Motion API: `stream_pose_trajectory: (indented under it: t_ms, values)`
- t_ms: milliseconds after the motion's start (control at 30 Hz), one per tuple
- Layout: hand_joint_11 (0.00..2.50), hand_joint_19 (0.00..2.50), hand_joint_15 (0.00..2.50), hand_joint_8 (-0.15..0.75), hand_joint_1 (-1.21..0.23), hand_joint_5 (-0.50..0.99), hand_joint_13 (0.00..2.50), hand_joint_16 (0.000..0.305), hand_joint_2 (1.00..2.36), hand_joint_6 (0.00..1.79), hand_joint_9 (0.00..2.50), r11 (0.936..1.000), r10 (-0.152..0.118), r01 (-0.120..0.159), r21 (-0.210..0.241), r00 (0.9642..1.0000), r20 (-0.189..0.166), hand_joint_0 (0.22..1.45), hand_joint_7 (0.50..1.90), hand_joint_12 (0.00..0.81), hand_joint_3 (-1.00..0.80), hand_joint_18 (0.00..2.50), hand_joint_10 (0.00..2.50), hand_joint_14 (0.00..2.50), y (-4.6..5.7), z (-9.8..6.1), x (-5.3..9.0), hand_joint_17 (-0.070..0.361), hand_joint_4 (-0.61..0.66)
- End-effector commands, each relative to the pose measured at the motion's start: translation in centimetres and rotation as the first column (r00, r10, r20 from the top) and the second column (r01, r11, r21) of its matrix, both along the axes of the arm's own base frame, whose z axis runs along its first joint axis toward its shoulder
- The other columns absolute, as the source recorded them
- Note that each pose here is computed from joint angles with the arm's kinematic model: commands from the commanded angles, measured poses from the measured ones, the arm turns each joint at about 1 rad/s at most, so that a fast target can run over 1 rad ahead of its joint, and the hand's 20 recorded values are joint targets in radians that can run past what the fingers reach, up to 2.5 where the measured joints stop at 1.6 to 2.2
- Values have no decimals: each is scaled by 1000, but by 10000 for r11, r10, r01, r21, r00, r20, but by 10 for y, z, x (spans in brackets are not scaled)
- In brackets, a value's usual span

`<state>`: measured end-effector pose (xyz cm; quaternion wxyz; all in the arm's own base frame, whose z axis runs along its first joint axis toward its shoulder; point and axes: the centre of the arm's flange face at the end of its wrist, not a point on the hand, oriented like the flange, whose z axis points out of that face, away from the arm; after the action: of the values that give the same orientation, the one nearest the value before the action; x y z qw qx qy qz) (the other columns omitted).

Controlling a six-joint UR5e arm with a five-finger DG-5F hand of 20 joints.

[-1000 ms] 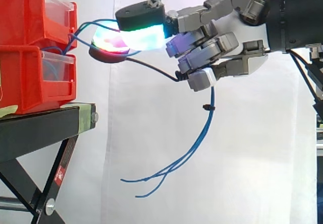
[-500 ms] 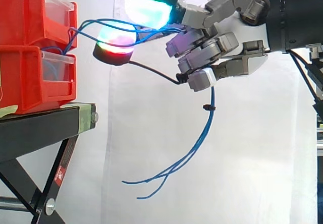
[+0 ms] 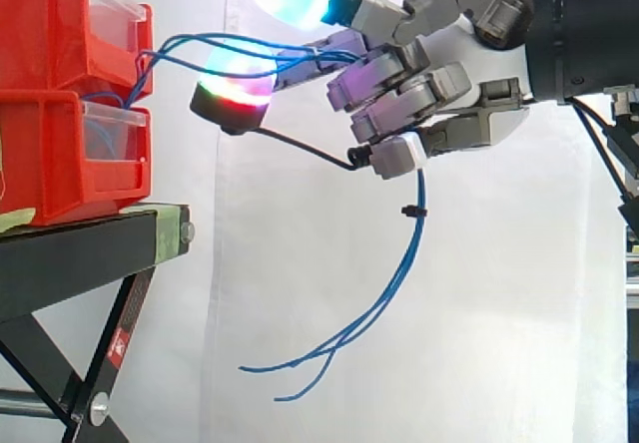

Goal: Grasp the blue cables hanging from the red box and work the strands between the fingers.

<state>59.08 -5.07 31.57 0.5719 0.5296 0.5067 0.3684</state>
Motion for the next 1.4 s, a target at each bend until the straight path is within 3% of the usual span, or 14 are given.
stream_pose_trajectory:
  t_ms: [0,67,300,467,800,1367]
  values:
    - [2104,681,1251,351,-684,333,1549,73,1000,473,1178,10000,8,-8,13,10000,60,784,1067,507,-1000,1785,2500,2500,1,1,1,163,141]
    - [2104,681,1251,351,-699,360,1549,73,1000,457,1178,10000,-8,8,20,10000,89,843,1095,507,-1000,1785,2500,2500,0,1,1,163,119]
    - [2104,681,1251,351,-710,386,1549,73,1002,455,1178,10000,9,-9,15,9999,131,870,1112,507,-952,1785,2500,2500,1,1,1,163,75]
    - [2104,681,1251,351,-724,340,1549,73,1006,531,1178,10000,9,-9,21,9999,161,877,1065,507,-828,1785,2500,2500,1,1,2,163,58]
    - [2104,681,1251,351,-739,282,1549,73,1008,528,1178,10000,-7,6,25,9998,176,907,1044,507,-776,1785,2500,2500,0,2,2,163,74]
    - [2104,681,1251,351,-762,273,1549,73,1016,342,1178,10000,-7,6,25,9998,176,1142,1101,507,-455,1785,2500,2500,0,2,2,163,73]
